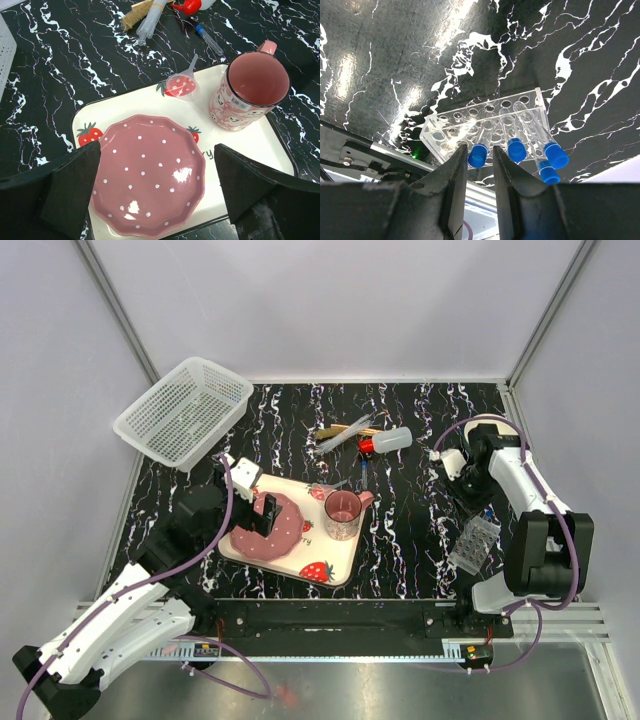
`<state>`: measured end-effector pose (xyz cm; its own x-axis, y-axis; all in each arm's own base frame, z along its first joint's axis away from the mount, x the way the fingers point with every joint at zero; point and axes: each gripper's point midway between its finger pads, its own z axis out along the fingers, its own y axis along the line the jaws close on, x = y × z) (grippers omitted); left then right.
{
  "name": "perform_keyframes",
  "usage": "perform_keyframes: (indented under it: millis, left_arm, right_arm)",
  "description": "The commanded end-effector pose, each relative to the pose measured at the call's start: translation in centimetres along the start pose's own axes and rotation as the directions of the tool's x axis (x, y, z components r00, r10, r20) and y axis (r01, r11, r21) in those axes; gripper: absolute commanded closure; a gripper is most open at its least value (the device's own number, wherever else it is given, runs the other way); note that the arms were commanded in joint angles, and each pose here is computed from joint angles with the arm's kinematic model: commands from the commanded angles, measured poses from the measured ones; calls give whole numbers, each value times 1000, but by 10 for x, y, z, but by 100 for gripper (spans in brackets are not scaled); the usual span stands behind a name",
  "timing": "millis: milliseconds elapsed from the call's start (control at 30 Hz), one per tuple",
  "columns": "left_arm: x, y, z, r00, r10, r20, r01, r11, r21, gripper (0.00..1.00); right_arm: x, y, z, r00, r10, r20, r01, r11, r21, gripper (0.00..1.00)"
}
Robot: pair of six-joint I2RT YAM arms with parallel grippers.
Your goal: Organize the chemistry lab equipment
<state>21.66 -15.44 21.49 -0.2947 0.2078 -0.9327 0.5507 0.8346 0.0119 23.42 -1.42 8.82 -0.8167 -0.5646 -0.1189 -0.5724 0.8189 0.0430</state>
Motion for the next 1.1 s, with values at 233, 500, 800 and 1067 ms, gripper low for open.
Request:
perform_keyframes:
  millis: [233,500,800,1067]
  left_arm:
    - [-7,0,-2,1000,8,28,-8,1000,4,1]
    - [-7,0,-2,1000,9,28,-9,1000,6,1]
    - [-7,0,-2,1000,9,28,-9,1000,6,1]
    - [-7,0,-2,1000,9,29,-9,1000,8,1]
  right_arm:
    - [2,1,5,1000,-15,1,15,1000,11,72]
    - [1,5,-5,994,-50,98,44,997,67,80]
    - [-2,13,-12,978,-52,200,33,995,98,86]
    - [1,16,-11,950,-87,299,36,984,172,87]
